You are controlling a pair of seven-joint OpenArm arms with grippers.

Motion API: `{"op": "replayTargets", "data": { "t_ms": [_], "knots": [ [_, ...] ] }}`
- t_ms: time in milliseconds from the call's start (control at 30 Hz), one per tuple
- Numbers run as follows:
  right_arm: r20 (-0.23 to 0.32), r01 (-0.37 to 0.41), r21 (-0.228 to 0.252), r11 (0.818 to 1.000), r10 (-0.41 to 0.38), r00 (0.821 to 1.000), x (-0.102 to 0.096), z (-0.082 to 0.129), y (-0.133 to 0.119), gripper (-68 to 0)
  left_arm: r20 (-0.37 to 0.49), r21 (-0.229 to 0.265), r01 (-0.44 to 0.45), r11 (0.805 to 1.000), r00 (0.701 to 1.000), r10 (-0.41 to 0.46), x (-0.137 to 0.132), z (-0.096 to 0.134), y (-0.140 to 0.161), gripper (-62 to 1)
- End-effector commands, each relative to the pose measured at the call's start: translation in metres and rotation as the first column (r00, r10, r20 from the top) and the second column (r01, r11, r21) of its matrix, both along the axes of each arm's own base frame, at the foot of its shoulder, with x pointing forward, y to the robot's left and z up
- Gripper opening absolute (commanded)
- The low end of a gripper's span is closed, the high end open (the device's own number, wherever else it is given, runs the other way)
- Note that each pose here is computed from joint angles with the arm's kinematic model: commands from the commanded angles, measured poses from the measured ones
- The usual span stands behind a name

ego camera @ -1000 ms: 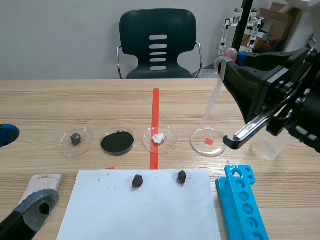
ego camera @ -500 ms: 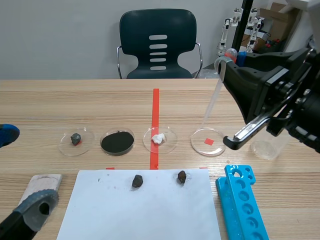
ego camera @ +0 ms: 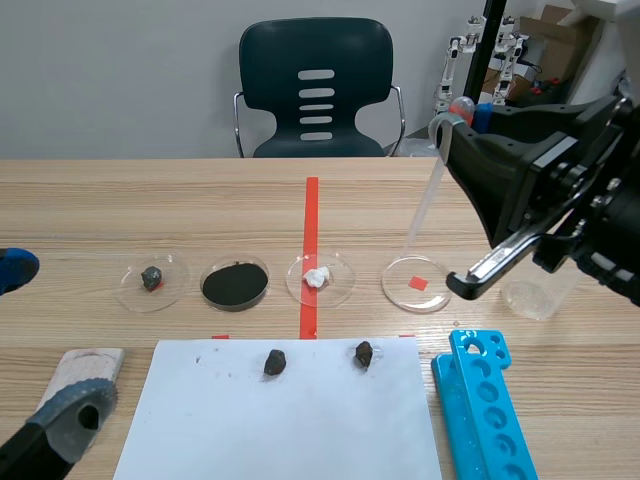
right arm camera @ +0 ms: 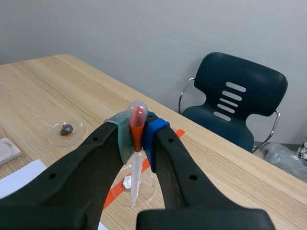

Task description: Put the dropper in the beaker

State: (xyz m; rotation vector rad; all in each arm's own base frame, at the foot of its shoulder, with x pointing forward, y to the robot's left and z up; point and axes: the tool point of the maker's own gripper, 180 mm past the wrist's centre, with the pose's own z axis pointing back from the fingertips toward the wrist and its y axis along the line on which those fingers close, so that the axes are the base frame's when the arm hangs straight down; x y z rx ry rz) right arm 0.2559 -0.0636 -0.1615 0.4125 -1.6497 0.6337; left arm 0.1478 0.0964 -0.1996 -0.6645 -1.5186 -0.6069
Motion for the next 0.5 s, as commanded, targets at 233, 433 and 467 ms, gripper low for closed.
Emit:
{"op": "replayTargets", "data": {
  "t_ms": [233, 433, 467],
  "knots": [
    [0.040, -0.001, 0.013, 1.000, 0.001, 0.999, 0.0015, 0.0121, -0.0004, -67.1, 0.024, -0.021, -0.003, 1.000, 1.000, 0.004, 0.0011, 0.0089, 0.0001, 1.4],
    [0.046, 0.012, 0.006, 1.000, -0.012, 0.999, 0.0032, 0.0132, -0.0047, -67.1, 0.024, -0.021, -0.003, 1.000, 1.000, 0.004, 0.0011, 0.0089, 0.0001, 1.4],
    [0.046, 0.018, 0.003, 1.000, -0.018, 0.999, 0.0034, 0.0129, -0.0067, -67.1, 0.024, -0.021, -0.003, 1.000, 1.000, 0.004, 0.0011, 0.0089, 0.0001, 1.4]
  ]
}}
